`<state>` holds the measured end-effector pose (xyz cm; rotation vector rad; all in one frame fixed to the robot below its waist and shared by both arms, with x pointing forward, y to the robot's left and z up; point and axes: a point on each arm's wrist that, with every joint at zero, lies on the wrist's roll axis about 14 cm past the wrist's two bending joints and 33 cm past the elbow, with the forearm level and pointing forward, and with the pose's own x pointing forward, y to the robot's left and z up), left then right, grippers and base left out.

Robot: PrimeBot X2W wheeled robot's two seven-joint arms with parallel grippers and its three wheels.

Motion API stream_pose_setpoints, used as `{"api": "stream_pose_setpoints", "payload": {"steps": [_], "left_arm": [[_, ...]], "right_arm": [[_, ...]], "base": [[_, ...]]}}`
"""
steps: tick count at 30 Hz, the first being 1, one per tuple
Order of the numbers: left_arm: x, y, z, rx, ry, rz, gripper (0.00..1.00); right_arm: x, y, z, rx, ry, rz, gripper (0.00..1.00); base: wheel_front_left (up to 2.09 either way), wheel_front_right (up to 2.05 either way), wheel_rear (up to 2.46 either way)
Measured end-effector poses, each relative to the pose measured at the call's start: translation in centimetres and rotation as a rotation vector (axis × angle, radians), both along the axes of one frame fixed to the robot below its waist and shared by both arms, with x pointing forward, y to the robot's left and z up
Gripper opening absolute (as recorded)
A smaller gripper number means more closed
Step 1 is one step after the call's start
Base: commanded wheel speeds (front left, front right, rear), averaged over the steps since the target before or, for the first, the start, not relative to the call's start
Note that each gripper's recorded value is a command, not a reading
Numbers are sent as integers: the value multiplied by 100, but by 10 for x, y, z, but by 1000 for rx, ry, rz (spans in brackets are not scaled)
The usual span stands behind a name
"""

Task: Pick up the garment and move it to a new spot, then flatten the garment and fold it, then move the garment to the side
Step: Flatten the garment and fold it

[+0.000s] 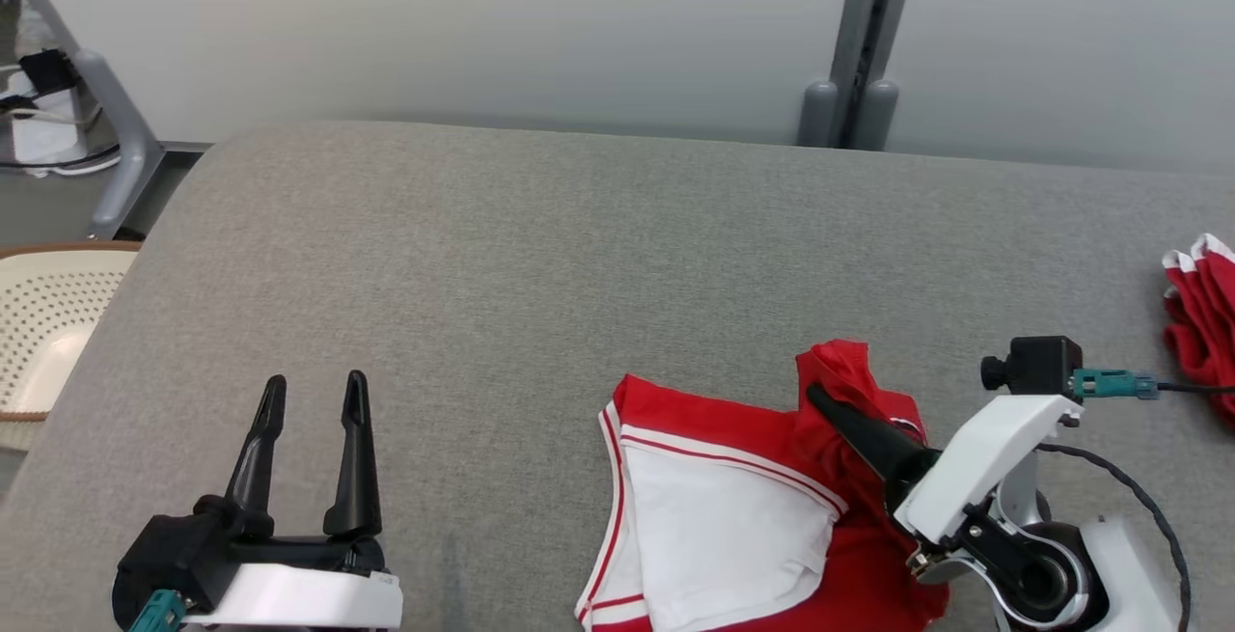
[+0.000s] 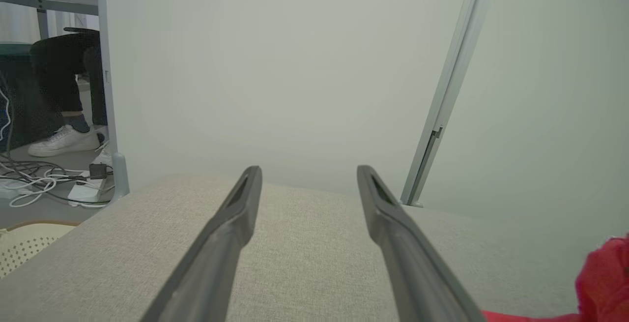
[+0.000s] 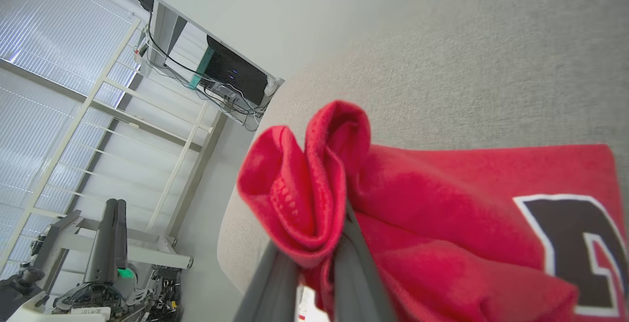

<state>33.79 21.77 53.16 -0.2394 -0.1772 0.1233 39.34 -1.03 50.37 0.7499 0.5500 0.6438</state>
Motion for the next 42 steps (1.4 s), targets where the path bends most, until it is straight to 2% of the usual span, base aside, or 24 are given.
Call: {"api": "stream_pose_setpoints", "payload": {"steps": [7,17,18,19,20,24,31,35,42], "left_arm": [[-16,20,-6,-6,21,68,100],[-31,36,-7,-6,24,127,100],[-31,36,-7,-6,24,127,100],[-31,36,-7,-7,24,127,100],[-30,35,-7,-7,25,125,100],[-26,32,-7,-7,24,114,100],[-14,23,-3,-3,11,76,100],[-6,16,0,1,1,49,100],[2,2,5,-1,-16,2,100]], "right_arm": [[-2,54,-13,72,75,110,0],[-13,99,-33,62,131,192,1],[-14,101,-35,58,134,194,42],[-15,102,-36,57,138,194,92],[-15,103,-38,55,142,194,100],[-12,103,-33,66,125,177,100],[5,88,10,151,8,107,100],[25,47,43,191,-118,-4,100],[41,-53,64,67,-340,-260,100]], "base": [[0,0,0],[0,0,0],[0,0,0],[0,0,0],[0,0,0],[0,0,0],[0,0,0],[0,0,0],[0,0,0]]}}
